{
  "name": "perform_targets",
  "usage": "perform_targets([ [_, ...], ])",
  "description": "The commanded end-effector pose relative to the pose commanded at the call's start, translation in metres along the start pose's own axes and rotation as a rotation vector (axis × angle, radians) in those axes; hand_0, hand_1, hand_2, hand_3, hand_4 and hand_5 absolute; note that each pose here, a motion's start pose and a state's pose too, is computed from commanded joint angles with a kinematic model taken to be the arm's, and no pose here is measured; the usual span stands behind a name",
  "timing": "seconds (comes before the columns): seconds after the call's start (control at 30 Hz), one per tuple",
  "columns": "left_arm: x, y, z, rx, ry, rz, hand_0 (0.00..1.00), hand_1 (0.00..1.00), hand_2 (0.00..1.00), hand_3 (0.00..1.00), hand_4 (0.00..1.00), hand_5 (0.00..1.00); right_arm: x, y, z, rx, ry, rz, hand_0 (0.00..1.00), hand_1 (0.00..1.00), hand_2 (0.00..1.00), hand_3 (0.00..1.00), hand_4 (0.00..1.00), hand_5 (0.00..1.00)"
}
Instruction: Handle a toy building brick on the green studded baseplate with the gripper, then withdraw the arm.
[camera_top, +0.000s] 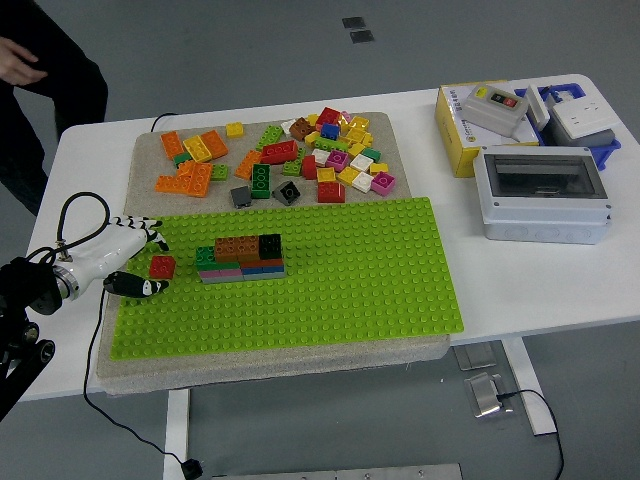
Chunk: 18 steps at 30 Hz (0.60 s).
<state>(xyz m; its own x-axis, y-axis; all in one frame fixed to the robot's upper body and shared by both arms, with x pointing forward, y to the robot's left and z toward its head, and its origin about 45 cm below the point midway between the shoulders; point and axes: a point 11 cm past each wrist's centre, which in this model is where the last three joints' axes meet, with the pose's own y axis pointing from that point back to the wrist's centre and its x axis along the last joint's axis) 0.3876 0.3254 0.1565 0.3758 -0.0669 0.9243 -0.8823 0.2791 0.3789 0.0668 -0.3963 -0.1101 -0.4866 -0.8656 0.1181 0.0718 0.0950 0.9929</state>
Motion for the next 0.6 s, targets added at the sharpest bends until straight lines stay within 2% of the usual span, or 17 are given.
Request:
perform_targets([
  [0.2, 0.0009, -0.0016, 0.0014, -0.007, 0.012, 0.009, 0.998, 0.998, 0.998, 0.633, 0.651, 0.274, -0.0006, 0.0, -0.0002, 0.0, 0.0, -0.001, 0.638, 0.574, 0.584, 0.793, 0.681, 0.998],
  [0.23, 0.0009, -0.0019, 0.0015, -0.008, 0.014, 0.01, 0.998, 0.998, 0.993, 0.611, 0.574, 0.241, -0.0008, 0.0, -0.0002, 0.001, 0.0, -0.002, 0.638, 0.574, 0.584, 0.793, 0.681, 0.998],
  [0.6, -0.0019, -0.0035, 0.0015, -0.006, 0.029, 0.002, 0.998, 0.998, 0.986, 0.606, 0.539, 0.22, -0.0015, 0.0, -0.0003, 0.002, 0.0, -0.004, 0.636, 0.571, 0.583, 0.794, 0.681, 0.998],
])
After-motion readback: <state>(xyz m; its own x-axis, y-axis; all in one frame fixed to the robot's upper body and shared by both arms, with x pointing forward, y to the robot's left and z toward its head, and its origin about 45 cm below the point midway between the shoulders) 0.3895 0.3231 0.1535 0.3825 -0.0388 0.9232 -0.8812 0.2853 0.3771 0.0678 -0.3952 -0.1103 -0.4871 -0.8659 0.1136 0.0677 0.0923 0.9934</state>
